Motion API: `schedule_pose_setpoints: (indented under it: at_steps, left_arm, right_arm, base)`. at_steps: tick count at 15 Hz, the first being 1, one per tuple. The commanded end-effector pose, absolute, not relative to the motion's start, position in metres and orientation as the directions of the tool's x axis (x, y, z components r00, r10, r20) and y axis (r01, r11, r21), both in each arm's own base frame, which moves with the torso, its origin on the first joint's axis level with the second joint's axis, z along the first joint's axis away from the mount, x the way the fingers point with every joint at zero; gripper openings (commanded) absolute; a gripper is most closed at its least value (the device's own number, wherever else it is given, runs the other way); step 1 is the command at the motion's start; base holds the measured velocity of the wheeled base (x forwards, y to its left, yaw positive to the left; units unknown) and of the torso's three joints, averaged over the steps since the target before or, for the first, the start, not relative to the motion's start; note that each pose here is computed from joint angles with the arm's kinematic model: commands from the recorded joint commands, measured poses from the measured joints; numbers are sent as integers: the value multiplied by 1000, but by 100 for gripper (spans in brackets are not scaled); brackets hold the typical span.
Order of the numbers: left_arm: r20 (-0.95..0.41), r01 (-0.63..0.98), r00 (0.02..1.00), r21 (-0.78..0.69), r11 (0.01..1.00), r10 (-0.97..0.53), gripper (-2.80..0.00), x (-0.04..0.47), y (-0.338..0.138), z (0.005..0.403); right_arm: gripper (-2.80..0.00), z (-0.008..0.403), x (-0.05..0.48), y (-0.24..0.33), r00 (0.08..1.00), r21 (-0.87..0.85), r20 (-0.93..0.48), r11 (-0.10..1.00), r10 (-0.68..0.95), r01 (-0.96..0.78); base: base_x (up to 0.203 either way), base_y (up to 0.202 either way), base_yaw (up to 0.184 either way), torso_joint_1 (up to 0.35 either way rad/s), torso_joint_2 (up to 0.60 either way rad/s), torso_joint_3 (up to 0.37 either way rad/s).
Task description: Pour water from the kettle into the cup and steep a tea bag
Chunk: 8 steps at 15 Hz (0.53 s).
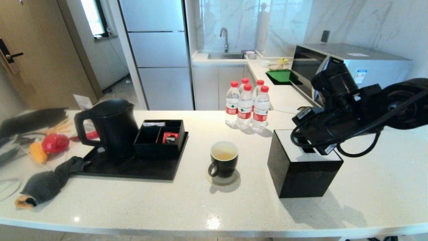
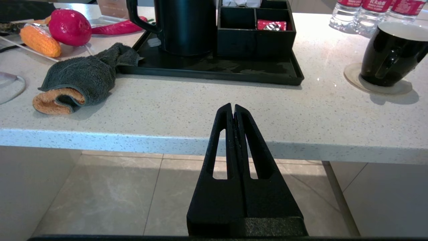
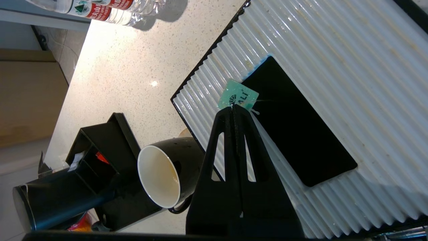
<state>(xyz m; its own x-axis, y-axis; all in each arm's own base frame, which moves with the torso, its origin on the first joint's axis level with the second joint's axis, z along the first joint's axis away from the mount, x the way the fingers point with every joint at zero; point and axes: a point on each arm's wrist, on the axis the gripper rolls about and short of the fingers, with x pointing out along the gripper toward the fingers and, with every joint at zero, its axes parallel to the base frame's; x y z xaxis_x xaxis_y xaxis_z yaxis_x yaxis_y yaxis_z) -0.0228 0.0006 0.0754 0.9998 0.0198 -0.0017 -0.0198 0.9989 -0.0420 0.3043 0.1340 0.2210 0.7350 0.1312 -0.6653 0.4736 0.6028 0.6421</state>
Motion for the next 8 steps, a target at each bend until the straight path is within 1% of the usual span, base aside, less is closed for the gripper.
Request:
schedule_pose_setpoints:
  at_steps: [1, 8]
  left_arm:
    - [-3, -20, 1000, -43, 999, 20, -280, -23, 1, 75]
    - [-2, -20, 1000, -41, 999, 20, -280, -23, 1, 75]
  right_arm:
    - [-280, 216, 307, 135, 726, 634, -676, 602, 127, 486]
    - [-280, 216, 303, 133, 715, 618, -690, 607, 114, 499]
  base:
    - [0, 0, 0, 0, 0, 0]
    - [0, 0, 0, 0, 0, 0]
